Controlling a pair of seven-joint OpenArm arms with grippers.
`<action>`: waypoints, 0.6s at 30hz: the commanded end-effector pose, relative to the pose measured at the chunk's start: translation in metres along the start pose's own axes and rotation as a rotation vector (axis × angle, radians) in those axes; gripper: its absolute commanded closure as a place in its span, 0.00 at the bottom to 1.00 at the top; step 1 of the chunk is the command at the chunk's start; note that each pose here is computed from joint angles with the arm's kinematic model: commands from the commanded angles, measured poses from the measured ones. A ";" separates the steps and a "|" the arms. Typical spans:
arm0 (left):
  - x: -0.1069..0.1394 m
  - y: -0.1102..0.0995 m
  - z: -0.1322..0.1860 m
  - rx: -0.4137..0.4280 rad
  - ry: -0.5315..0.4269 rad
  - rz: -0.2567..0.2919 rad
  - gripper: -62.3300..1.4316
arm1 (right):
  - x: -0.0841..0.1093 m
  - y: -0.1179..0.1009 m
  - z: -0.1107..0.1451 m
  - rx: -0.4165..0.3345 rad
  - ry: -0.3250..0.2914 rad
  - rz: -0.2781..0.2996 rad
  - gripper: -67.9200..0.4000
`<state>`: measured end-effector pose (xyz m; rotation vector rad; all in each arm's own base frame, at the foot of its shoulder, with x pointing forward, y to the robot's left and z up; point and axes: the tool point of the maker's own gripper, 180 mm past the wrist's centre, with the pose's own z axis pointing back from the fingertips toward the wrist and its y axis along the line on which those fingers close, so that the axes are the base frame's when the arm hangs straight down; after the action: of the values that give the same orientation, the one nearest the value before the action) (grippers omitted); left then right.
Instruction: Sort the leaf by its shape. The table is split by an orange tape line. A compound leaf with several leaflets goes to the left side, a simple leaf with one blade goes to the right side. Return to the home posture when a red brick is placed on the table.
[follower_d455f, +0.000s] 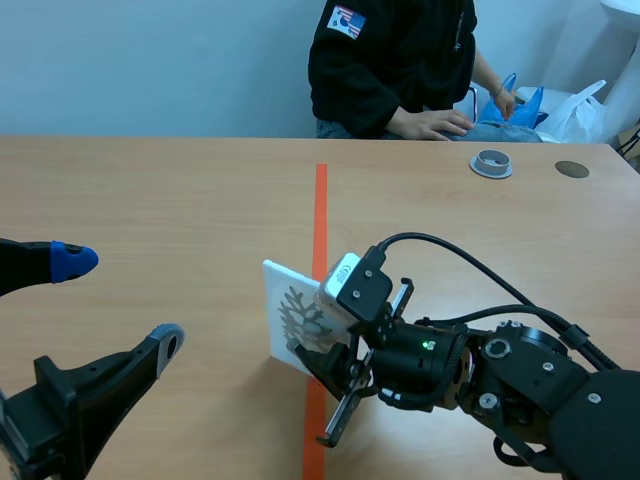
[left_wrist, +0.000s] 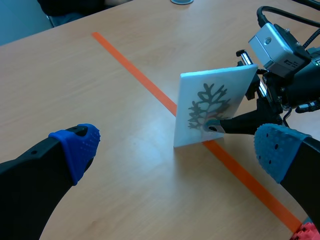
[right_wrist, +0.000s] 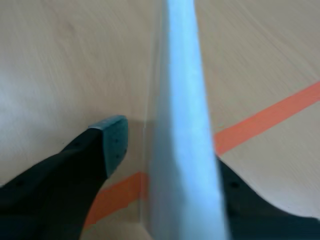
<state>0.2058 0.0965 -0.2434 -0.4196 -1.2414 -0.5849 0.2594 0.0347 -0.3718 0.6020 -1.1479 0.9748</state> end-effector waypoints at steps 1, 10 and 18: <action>0.009 -0.001 0.000 0.000 -0.034 0.001 0.00 | 0.012 -0.012 0.003 -0.017 -0.035 0.020 0.81; 0.009 -0.001 0.000 0.000 -0.033 0.001 0.00 | 0.026 -0.028 0.010 -0.053 -0.075 0.043 0.97; 0.009 -0.001 0.000 0.000 -0.033 0.001 0.00 | 0.051 -0.053 0.037 -0.114 -0.117 0.093 0.97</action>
<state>0.2057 0.0965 -0.2435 -0.4197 -1.2410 -0.5848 0.2906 0.0035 -0.3191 0.5261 -1.3034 0.9664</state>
